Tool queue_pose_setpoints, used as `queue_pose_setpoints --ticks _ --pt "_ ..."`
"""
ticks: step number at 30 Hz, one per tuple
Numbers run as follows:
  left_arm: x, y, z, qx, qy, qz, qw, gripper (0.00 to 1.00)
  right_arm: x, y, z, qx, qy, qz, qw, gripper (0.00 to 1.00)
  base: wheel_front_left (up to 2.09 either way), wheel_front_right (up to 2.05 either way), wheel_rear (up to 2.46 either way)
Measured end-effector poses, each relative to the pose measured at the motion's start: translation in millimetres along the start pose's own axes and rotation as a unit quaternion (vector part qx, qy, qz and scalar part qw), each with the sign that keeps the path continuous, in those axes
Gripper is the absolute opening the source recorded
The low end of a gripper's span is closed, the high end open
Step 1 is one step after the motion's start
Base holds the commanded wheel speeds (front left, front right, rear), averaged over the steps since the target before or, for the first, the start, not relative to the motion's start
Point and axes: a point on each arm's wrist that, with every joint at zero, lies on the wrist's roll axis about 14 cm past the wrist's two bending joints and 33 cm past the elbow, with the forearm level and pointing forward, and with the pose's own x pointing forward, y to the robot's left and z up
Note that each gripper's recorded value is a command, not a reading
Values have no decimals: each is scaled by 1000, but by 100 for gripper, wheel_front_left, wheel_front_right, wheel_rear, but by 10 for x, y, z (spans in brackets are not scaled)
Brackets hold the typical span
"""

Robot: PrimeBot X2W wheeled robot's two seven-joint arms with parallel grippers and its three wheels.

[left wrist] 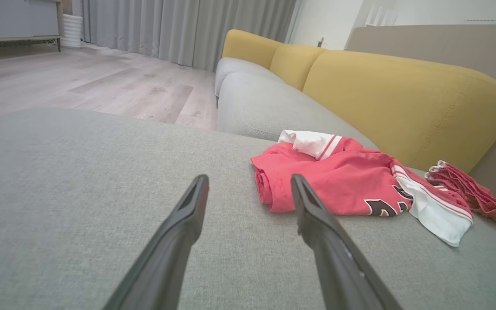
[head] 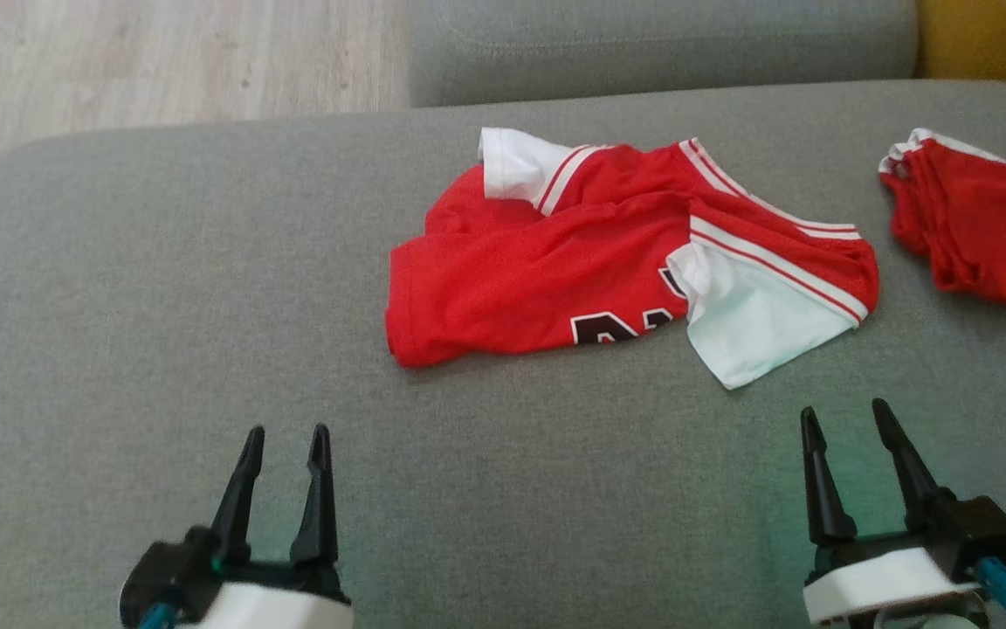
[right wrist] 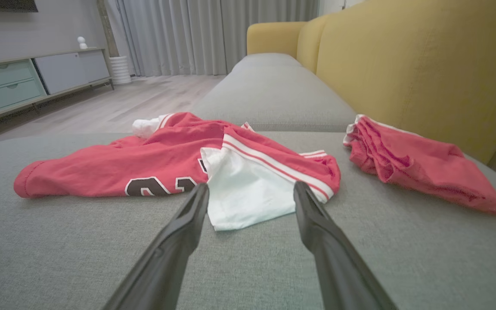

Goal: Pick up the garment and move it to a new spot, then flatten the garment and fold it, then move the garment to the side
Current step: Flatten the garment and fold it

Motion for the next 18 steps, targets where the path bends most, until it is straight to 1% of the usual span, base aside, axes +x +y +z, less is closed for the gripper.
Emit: queue_pose_setpoints --ticks 3,6,8,10,11,13,15,16,18 --pt "172 -108 -4 3 3 -24 1000 100 35 23 -47 2 8 3 1000 100 0 0 0" --pt "510 -314 36 8 4 -70 997 100 122 50 -45 5 7 8 1000 100 0 0 0" --pt "767 -361 61 3 10 -85 996 100 187 61 -36 7 5 11 1000 100 0 0 0" --pt "1003 -358 18 8 39 -94 995 100 233 73 -43 8 6 13 1000 100 0 0 0" --pt "1113 -337 0 -3 52 -91 994 100 250 67 -51 8 7 12 1000 100 0 0 0" --pt "1284 -328 -107 -7 90 -96 991 100 275 51 -75 8 10 10 1000 100 0 0 0" --pt "1415 -320 -239 -59 131 -86 986 100 297 15 -87 14 12 4 1000 100 0 0 0" --pt "1450 -312 -332 -74 155 -84 982 100 307 4 -93 15 12 3 1000 100 0 0 0" --pt "1494 -271 -502 -64 196 -85 975 100 323 -31 -109 15 15 -3 1000 100 0 0 0"
